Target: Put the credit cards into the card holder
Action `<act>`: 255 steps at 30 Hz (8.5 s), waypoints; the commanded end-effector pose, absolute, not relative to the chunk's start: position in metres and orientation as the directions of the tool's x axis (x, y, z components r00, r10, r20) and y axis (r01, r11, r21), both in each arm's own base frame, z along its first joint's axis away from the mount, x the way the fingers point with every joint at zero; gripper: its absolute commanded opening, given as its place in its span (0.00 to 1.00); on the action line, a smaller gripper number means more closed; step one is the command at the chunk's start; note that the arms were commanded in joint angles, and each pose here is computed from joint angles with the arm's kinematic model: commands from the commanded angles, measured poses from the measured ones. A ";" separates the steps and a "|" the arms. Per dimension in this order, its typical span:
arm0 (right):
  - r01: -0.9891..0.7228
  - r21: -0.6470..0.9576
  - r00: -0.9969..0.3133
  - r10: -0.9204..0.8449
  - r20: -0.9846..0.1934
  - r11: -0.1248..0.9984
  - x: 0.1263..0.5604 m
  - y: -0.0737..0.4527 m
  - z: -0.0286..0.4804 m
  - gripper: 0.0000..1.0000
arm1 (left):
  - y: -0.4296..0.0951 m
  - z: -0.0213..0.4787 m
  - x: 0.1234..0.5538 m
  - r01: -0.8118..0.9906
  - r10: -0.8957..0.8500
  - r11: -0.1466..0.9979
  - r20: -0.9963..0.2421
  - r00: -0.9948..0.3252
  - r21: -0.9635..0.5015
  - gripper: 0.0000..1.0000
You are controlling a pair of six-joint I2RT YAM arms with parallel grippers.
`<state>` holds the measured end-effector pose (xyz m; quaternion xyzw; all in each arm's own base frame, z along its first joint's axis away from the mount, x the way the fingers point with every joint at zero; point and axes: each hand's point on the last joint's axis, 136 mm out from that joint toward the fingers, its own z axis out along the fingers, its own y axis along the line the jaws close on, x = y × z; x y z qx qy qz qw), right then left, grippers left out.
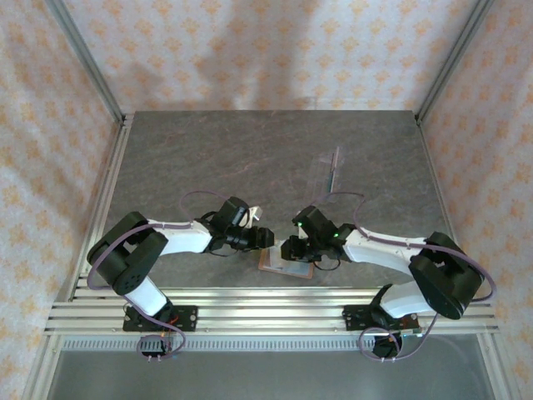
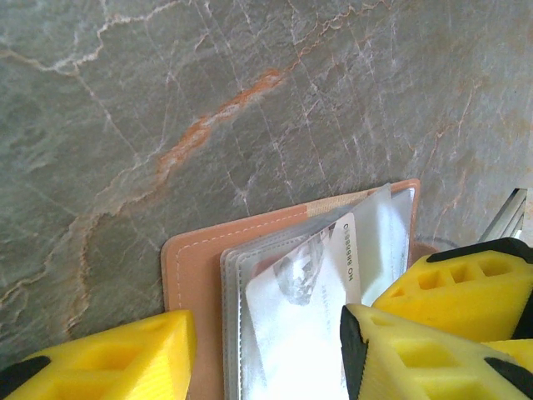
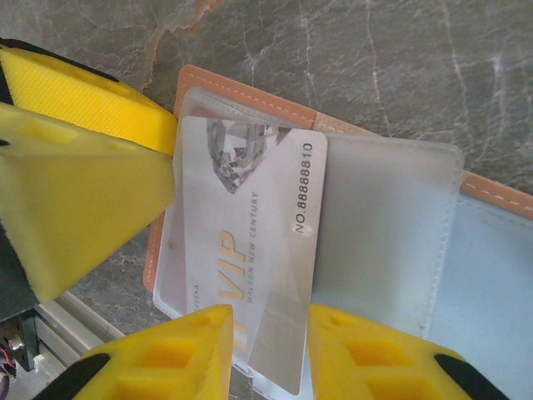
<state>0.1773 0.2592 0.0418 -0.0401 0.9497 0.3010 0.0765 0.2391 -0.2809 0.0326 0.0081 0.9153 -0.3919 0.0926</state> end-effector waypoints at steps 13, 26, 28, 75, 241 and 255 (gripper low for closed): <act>-0.086 0.597 -0.991 -0.004 -0.137 0.798 0.172 0.263 0.035 0.33 | -0.273 0.013 0.227 0.055 -0.056 0.715 -0.136 -0.989 -0.697 0.50; -0.123 0.649 -0.990 -0.053 -0.127 0.751 0.164 0.296 0.037 0.23 | -0.274 0.013 0.229 0.038 -0.079 0.701 -0.130 -0.988 -0.712 0.48; -0.125 0.662 -0.990 -0.054 -0.128 0.739 0.164 0.301 0.038 0.29 | -0.272 0.014 0.229 0.032 -0.095 0.698 -0.137 -0.986 -0.715 0.47; -0.001 0.575 -0.986 0.095 -0.138 0.818 0.183 0.240 0.041 0.43 | -0.273 0.059 0.233 0.107 -0.086 0.693 -0.229 -0.970 -0.713 0.46; -0.088 0.311 -0.938 0.026 -0.345 0.946 0.183 0.177 0.052 0.04 | -0.289 0.036 0.214 0.136 -0.011 0.741 -0.215 -0.977 -0.657 0.48; -0.184 0.560 -0.954 -0.010 -0.300 0.808 0.186 0.256 0.053 0.01 | -0.295 0.087 0.221 0.187 -0.024 0.703 -0.285 -0.958 -0.686 0.42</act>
